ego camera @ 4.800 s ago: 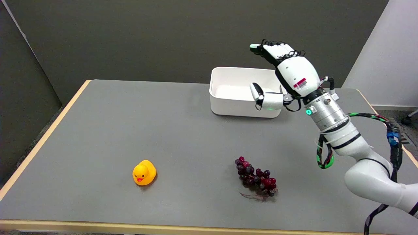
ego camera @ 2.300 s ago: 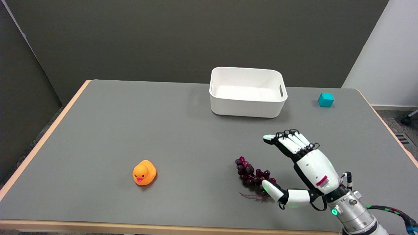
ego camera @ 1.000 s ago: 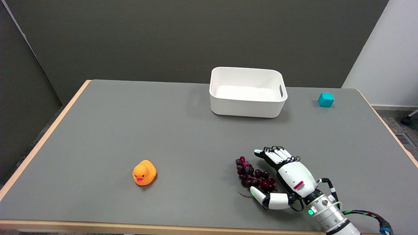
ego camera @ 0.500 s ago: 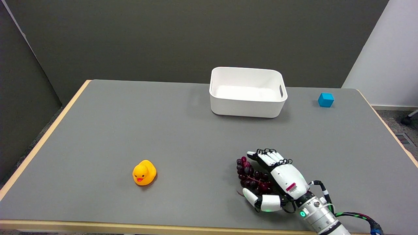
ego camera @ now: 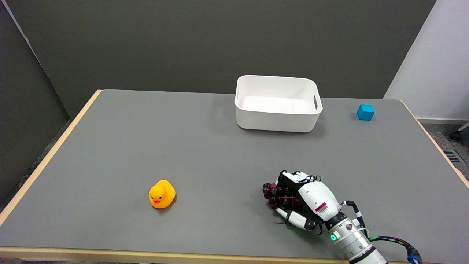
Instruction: Pick up the grape.
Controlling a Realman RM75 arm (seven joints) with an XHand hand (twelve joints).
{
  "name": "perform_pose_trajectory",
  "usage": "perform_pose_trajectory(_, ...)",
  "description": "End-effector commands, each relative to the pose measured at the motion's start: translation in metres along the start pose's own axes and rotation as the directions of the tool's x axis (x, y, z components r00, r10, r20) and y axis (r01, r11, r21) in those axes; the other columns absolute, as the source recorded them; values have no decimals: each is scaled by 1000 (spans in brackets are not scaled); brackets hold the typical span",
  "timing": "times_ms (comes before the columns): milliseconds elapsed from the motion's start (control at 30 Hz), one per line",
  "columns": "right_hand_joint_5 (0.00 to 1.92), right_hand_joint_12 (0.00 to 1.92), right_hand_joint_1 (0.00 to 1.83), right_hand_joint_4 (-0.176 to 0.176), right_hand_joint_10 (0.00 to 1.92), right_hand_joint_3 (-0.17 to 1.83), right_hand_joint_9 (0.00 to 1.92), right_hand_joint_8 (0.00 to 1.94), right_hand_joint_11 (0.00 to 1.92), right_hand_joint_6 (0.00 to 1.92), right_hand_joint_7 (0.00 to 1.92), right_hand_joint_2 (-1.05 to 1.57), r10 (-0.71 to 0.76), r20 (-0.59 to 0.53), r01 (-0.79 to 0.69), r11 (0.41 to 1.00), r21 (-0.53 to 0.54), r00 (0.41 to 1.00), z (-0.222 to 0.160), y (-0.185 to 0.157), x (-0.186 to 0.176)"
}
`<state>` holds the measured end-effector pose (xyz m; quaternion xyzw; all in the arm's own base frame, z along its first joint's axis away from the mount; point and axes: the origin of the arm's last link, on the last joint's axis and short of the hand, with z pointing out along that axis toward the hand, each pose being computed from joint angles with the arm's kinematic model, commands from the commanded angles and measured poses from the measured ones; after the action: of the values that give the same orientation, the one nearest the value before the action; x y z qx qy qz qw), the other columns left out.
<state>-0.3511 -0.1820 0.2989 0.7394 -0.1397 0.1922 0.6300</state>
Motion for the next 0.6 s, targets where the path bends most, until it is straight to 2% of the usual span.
perform_pose_trajectory(33, 408, 1921, 1212, -176, 1565, -71, 657, 1600, 321, 1628, 730, 1375, -4, -14, 4, 1000, 7, 1000, 8, -2, -2)
perform_pose_trajectory(67, 416, 1921, 1302, -176, 1682, -76, 643, 1573, 322, 1597, 722, 1354, -3, -16, 4, 1000, 8, 1000, 8, -2, -2)
perform_pose_trajectory(133, 402, 1921, 1309, -176, 1749, -120, 633, 1574, 341, 1618, 698, 1384, 4, -26, -4, 1000, 10, 1000, 10, -2, 0)
perform_pose_trajectory(267, 426, 1921, 1319, -176, 1710, -87, 657, 1514, 510, 1558, 737, 1349, 0, -82, 3, 999, 32, 997, 22, -4, 13)
perform_pose_trajectory(367, 442, 1921, 1325, -176, 1683, -36, 679, 1491, 535, 1528, 751, 1312, -13, -141, 23, 997, 67, 990, 41, -5, 32)
perform_pose_trajectory(433, 472, 1921, 1217, -176, 1640, 185, 742, 1515, 503, 1534, 794, 1215, -24, -188, 43, 995, 93, 982, 55, -8, 46)
perform_pose_trajectory(467, 480, 1921, 1208, -176, 1636, 218, 750, 1515, 503, 1524, 801, 1198, -35, -219, 60, 992, 110, 975, 65, -8, 58)
perform_pose_trajectory(500, 469, 1921, 1299, -176, 1670, 76, 703, 1487, 541, 1487, 775, 1254, -38, -237, 67, 991, 118, 971, 70, -9, 63)
perform_pose_trajectory(533, 469, 1921, 1332, -176, 1684, 38, 689, 1475, 556, 1469, 767, 1267, -37, -266, 75, 988, 134, 963, 81, -13, 74)
perform_pose_trajectory(600, 476, 1921, 1332, -176, 1689, 65, 692, 1473, 562, 1458, 770, 1251, -42, -307, 89, 986, 141, 951, 98, -15, 93)
